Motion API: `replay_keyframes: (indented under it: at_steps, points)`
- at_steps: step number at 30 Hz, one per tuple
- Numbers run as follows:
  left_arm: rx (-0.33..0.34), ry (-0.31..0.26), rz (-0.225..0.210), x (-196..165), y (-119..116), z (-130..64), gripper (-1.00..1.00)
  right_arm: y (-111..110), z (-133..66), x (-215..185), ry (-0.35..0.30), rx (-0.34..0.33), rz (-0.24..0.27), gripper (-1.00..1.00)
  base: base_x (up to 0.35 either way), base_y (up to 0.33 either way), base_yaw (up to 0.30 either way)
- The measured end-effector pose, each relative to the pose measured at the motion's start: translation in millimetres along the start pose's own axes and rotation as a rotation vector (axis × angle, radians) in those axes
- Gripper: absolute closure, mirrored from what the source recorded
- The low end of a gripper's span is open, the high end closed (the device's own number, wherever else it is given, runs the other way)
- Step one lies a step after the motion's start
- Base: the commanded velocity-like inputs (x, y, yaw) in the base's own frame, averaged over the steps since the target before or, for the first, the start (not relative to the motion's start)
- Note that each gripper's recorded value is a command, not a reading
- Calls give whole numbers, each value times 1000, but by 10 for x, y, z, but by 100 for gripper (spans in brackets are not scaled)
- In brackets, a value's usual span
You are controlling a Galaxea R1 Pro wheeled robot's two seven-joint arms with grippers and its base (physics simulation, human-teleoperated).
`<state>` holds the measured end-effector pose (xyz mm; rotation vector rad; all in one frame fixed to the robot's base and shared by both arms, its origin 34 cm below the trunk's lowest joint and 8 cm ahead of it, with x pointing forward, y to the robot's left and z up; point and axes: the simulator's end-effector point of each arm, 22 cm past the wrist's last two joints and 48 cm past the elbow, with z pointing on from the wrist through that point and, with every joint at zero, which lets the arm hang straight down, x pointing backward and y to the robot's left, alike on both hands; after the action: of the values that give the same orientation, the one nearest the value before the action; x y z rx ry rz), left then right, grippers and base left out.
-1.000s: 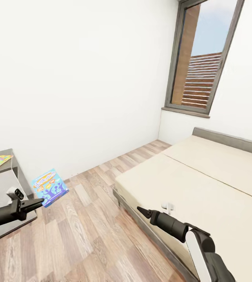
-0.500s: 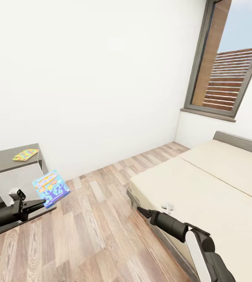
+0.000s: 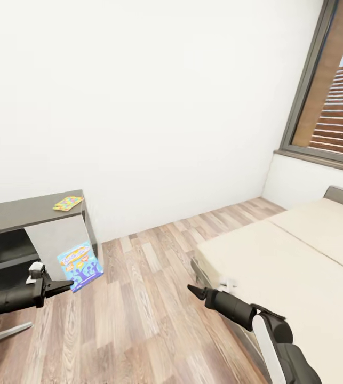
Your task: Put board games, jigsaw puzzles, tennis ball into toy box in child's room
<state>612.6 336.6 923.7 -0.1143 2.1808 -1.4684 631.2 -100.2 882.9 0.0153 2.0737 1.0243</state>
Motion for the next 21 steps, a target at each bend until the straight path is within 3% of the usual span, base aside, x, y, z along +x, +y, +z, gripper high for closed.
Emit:
replay_keyframes:
  at_steps: [5,17,19,21]
  points:
    - [-31,3,-4,4,13,105,100,-15,-22,-3,17,26,-21,-100,0,0,280]
    - [-12,-6,-2,-73,-174,60,100,65,-82,-81,23,32,-22,-100,0,0,280]
    - [30,-7,10,-108,-325,45,100,85,-94,-100,22,31,-21,-100,0,0,279]
    - [135,4,55,-130,-678,0,100,125,-106,-125,20,24,-23,-100,0,0,279]
